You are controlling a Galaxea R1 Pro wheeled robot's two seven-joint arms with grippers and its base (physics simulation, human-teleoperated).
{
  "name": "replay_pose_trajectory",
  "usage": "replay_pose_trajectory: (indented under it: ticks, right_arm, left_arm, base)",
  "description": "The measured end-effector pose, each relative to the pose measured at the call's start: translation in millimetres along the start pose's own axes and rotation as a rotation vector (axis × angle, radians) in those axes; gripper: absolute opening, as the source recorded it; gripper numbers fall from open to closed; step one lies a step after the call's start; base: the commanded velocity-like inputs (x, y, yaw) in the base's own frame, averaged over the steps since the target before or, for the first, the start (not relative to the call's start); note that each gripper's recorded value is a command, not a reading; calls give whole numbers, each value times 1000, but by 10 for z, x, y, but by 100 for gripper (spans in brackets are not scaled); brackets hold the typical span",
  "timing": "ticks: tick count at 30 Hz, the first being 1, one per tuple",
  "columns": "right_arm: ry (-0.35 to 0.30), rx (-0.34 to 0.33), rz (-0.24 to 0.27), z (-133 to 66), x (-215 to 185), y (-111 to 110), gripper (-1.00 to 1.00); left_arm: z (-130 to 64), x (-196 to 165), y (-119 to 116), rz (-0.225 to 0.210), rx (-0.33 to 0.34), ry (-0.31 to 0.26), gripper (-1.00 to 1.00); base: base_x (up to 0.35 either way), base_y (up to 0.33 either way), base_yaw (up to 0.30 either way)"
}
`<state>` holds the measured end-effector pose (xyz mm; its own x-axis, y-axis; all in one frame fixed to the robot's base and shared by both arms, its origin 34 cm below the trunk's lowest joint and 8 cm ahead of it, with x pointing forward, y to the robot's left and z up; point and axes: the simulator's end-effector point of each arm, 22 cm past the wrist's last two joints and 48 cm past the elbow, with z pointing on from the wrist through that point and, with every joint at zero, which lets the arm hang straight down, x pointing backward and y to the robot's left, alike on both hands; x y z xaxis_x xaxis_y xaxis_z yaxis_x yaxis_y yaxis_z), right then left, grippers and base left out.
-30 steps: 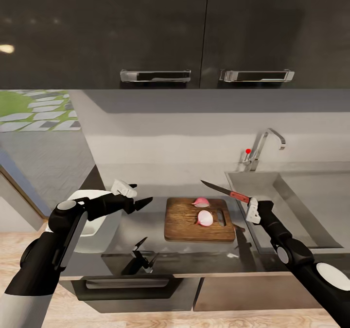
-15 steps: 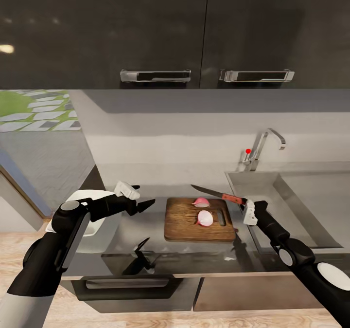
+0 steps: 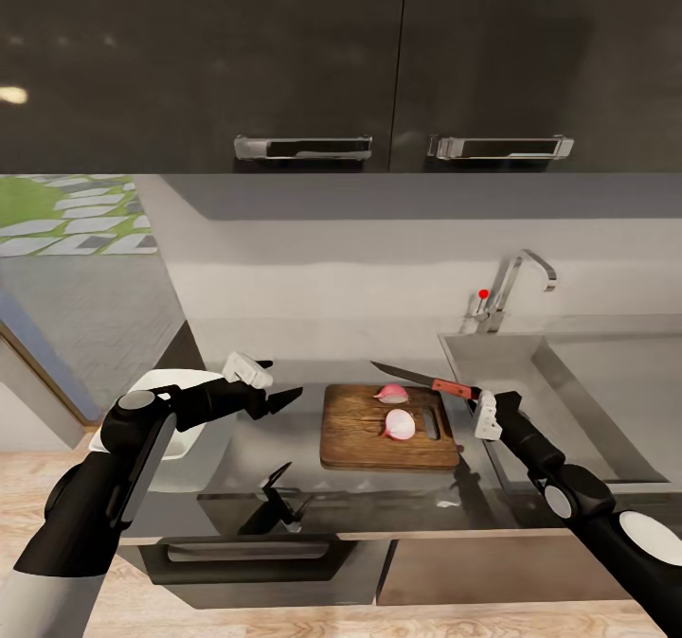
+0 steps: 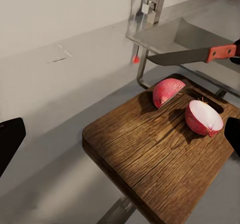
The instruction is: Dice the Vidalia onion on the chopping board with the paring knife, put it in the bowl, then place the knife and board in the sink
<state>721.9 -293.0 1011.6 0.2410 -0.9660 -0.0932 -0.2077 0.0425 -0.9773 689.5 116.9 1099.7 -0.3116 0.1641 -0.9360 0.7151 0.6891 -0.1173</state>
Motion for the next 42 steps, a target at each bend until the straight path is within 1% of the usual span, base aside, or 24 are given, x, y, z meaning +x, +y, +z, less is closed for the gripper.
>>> replay_pose_trajectory:
  ticks: [4, 10, 19, 24, 29, 31, 33, 36, 41, 42]
  right_arm:
    - [5, -7, 0, -2, 25, 32, -100]
    - [24, -39, -2, -17, 113, 184, -100]
    - [46, -74, -4, -42, 220, 349, -100]
    - [52, -82, -5, -49, 251, 390, -100]
    - [54, -84, -7, -53, 266, 393, -100]
    - [53, -85, -12, -56, 272, 392, -100]
    - [50, -83, -29, -63, 291, 376, -100]
    - [48, -77, -35, -68, 304, 342, -100]
    - [11, -49, -38, -56, 205, 203, -100]
    - [-8, -29, -38, -46, 135, 111, -100]
  left_arm:
    - [-1, 1, 2, 0, 0, 0, 100]
    - [-1, 1, 2, 0, 0, 0, 100]
    - [-1, 1, 2, 0, 0, 0, 100]
    - [-2, 1, 2, 0, 0, 0, 100]
    - [-2, 1, 2, 0, 0, 0, 100]
    - [-2, 1, 2, 0, 0, 0, 100]
    - [-2, 1, 3, 0, 0, 0, 100]
    - [-2, 1, 2, 0, 0, 0, 100]
    - [-2, 1, 2, 0, 0, 0, 100]
    - [-3, 1, 2, 0, 0, 0, 100]
  base:
    - [0, 0, 0]
    - [0, 0, 0]
    - [0, 0, 0]
    - [0, 0, 0]
    - [0, 0, 0]
    - [0, 0, 0]
    - [0, 0, 0]
    - [0, 0, 0]
    - [0, 0, 0]
    - [0, 0, 0]
